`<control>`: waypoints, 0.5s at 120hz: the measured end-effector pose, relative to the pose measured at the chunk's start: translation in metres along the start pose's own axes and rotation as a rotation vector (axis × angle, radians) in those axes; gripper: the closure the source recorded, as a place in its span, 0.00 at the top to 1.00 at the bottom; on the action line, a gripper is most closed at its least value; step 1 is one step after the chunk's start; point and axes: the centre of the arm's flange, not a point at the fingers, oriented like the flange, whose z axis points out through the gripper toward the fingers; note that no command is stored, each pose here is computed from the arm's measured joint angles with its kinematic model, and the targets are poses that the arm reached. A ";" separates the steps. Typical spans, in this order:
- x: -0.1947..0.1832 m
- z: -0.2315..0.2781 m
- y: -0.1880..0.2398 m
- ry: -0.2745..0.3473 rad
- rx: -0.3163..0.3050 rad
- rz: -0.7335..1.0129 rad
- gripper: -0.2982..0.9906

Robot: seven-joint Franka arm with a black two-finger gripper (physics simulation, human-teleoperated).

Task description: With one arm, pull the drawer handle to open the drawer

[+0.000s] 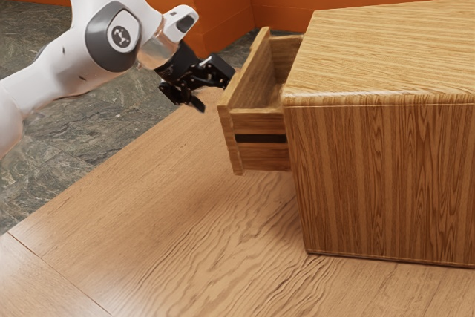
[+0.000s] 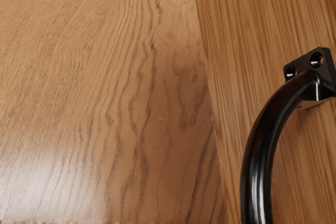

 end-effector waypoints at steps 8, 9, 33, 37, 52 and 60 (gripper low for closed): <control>-0.003 -0.006 -0.009 0.001 0.001 -0.012 0.77; -0.003 -0.007 -0.010 0.002 0.001 -0.014 0.77; -0.013 -0.041 -0.038 0.039 0.000 -0.053 0.77; -0.014 -0.050 -0.044 0.052 0.003 -0.061 0.77; -0.016 -0.084 -0.061 0.071 0.068 -0.051 0.77; -0.019 -0.096 -0.063 0.040 0.163 -0.009 0.77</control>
